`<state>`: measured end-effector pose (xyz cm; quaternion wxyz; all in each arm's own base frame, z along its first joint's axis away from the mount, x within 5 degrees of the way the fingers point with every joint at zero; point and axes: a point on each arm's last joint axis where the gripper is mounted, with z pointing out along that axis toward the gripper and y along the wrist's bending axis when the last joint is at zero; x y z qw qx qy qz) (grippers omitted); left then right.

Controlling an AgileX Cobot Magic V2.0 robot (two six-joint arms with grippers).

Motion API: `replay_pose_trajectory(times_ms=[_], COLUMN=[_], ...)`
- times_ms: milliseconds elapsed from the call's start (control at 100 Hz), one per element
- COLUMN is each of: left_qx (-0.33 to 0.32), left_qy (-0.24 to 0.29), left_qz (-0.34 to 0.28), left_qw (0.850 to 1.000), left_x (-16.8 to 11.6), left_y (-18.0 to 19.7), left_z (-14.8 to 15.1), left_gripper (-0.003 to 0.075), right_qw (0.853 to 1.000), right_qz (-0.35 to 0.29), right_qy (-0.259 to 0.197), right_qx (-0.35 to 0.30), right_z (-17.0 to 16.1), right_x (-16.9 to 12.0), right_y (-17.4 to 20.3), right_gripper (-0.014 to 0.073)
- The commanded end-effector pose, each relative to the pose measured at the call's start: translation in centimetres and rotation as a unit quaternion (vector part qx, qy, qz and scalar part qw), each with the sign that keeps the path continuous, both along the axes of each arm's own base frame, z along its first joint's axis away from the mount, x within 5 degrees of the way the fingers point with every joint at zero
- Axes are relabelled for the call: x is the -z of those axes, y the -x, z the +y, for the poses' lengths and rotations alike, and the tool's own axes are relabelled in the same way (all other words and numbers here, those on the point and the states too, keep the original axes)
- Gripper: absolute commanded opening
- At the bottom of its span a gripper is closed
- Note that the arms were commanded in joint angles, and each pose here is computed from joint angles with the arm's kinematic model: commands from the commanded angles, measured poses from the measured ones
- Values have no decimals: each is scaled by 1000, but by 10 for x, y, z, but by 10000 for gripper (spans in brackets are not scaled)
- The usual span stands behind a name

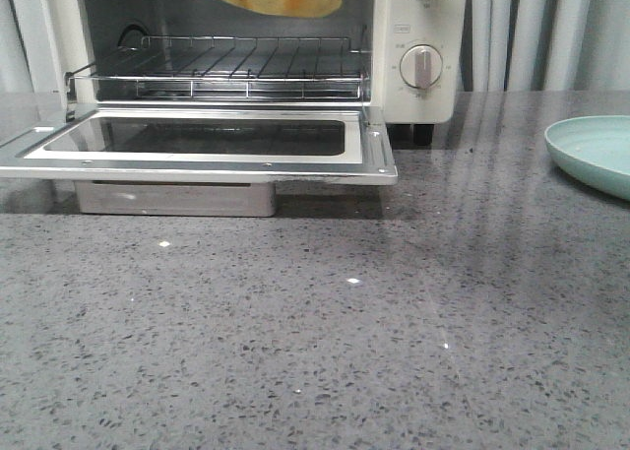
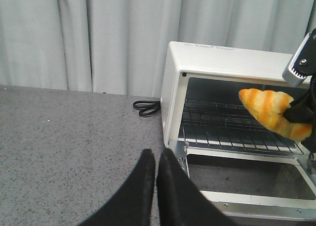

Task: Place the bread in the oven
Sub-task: 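Carry the croissant with the right gripper into the open oven, then lower the croissant onto the wire rack and open the right gripper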

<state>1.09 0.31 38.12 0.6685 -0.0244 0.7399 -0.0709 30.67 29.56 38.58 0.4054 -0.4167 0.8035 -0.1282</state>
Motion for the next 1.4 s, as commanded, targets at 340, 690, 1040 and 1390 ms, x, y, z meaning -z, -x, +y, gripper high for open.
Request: replay_pose_trajectory(times_ms=[340,690,1040,1390], left_qx=[4,4,4,3], left_qy=[11,11,11,11], left_qz=[-42,-42,-42,-38], left_qw=[999,999,999,999], left_x=[-14,-14,-14,-14], left_y=[1,1,1,1], left_z=[-1,-1,-1,-1], left_gripper=[-21,-21,-21,-21], right_qw=[997,997,997,997], right_qz=[-74,-69,-70,-74], right_qy=[-26,-19,-20,-30], right_qx=[-20,-14,-15,-13], right_z=[-1,-2,-2,0], right_x=[-6,11,10,4], right_y=[-29,-46,-46,-42], right_gripper=[-68,-66,412,466])
